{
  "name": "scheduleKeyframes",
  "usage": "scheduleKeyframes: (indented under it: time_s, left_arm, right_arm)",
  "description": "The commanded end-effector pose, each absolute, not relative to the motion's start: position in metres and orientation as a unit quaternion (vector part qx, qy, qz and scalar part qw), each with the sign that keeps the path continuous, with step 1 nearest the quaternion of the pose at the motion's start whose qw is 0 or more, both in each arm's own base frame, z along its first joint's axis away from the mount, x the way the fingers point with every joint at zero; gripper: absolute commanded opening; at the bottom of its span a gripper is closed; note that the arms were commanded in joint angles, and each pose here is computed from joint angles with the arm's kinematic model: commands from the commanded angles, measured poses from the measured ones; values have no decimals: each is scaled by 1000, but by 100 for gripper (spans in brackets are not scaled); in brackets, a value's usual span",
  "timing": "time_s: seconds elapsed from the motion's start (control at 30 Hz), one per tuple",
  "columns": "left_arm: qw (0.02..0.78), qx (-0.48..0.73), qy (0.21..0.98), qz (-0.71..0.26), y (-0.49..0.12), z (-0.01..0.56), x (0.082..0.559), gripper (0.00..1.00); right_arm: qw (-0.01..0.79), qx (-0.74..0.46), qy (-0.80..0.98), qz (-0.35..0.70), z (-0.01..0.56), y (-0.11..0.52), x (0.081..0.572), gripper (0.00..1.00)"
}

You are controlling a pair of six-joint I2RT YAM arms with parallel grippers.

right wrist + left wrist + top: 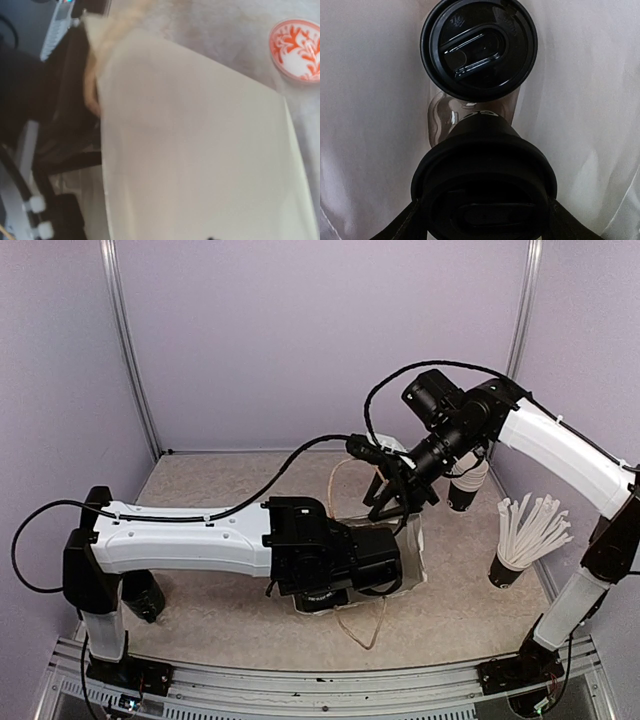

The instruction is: Pack the takeout coffee

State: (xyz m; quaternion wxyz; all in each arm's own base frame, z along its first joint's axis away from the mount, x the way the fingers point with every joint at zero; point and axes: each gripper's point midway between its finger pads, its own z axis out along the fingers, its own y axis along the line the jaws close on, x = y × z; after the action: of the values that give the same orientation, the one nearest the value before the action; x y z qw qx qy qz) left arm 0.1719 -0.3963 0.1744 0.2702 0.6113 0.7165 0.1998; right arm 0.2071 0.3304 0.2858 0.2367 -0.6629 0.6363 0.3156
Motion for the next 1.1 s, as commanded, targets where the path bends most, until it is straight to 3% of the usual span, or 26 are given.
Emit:
scheduleKeyframes:
  time_s: [0.0,0.17,0.33,0.67,0.87,1.07]
  left_arm:
    - [271,611,719,191,-391,181,165,72]
    - [268,609,719,199,-383,178,165,71]
    - [266,610,717,205,-375,177,166,70]
    - [286,600,718,206,-372,189,179,68]
    - [279,602,720,202,-369,184,182,68]
    - [276,608,722,181,-373,180,180,69]
  right_arm:
    - [232,-686,598,344,308,336,191,47]
    - [285,-688,560,364,357,323,200,62]
    - [343,-654,578,349,368,315,259,61]
    - [296,-602,677,303,255,348,366,46]
    - [283,-571,715,289,201,366,411,45]
    - [256,-560,731,294,158,373,422,44]
